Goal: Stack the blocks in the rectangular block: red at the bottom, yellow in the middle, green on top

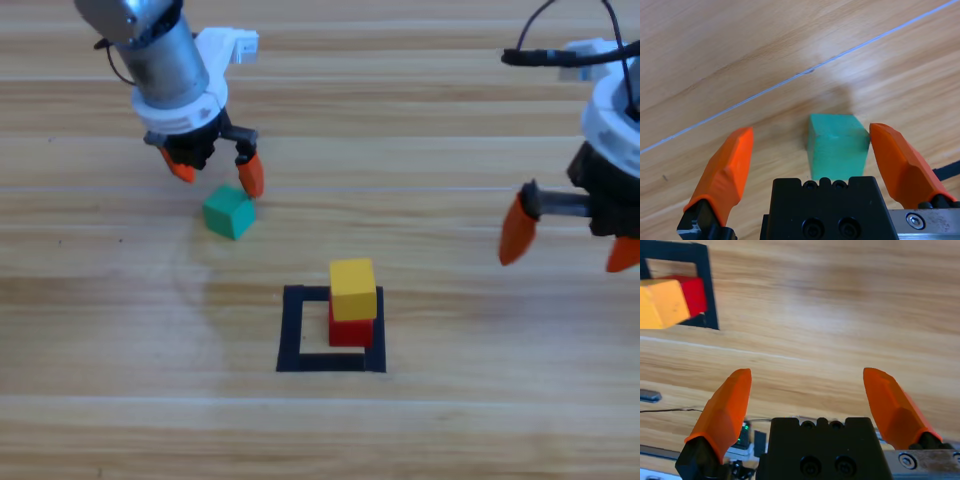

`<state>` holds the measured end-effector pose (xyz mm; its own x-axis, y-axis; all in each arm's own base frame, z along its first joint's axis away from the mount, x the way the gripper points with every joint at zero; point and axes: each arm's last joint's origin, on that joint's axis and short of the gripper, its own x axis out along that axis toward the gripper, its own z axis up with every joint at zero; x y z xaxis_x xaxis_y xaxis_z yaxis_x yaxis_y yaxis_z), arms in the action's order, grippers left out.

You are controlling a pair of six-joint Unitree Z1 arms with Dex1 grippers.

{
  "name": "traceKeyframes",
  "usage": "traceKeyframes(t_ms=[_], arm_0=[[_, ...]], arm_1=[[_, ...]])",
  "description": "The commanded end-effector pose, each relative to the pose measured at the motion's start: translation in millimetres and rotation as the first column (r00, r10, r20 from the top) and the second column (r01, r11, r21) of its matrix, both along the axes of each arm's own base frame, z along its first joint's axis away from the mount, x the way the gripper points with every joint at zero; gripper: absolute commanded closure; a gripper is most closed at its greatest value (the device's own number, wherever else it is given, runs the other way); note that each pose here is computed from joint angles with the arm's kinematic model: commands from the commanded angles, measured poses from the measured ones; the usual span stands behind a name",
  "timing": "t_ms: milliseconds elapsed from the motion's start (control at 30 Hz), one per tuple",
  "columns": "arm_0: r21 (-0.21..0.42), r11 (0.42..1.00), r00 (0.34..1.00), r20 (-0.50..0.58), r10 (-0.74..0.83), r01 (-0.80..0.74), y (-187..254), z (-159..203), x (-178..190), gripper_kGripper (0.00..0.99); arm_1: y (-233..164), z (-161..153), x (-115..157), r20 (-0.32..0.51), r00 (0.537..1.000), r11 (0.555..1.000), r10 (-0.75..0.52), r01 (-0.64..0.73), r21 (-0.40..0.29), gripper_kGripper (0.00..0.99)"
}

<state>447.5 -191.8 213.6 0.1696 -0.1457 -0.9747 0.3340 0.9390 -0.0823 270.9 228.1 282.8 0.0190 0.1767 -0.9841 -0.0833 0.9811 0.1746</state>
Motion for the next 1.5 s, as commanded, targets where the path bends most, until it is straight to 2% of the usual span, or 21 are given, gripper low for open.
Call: traceKeyframes(t_ms=[33, 167, 567, 1267, 1367, 1500], arm_0=[[0.059, 0.998, 0.999, -0.041, -0.014, 0.016, -21.2, -17.7, -3.5, 0.001], [0.073, 0.996, 0.998, -0.058, -0.037, 0.041, -29.4, -17.6, -11.7, 0.000], [0.088, 0.992, 0.993, -0.093, -0.079, 0.087, -30.3, -8.7, -35.8, 0.000], [0.100, 0.992, 0.993, -0.094, -0.070, 0.080, -31.7, -40.2, -11.5, 0.031], [0.100, 0.992, 0.993, -0.095, -0.069, 0.078, -30.9, -42.4, -9.8, 0.068], [0.100, 0.993, 0.994, -0.097, -0.058, 0.068, -25.4, -45.6, -7.5, 0.195]], arm_1=[[-8.5, -22.7, -4.7, 0.052, 0.999, 0.997, -0.010, 0.006, 0.082, 0.000], [-7.9, -48.5, -8.4, 0.029, 1.000, 0.991, 0.001, -0.005, 0.137, 0.000], [-9.3, -54.1, -9.1, 0.040, 0.999, 0.992, 0.026, -0.030, 0.120, 0.001], [-12.2, -52.5, -10.5, 0.059, 0.998, 0.995, 0.019, -0.024, 0.100, 0.001], [-12.4, -52.9, -10.7, 0.059, 0.998, 0.995, 0.018, -0.024, 0.097, 0.001], [-12.5, -52.4, -10.8, 0.060, 0.998, 0.995, 0.018, -0.024, 0.098, 0.001]])
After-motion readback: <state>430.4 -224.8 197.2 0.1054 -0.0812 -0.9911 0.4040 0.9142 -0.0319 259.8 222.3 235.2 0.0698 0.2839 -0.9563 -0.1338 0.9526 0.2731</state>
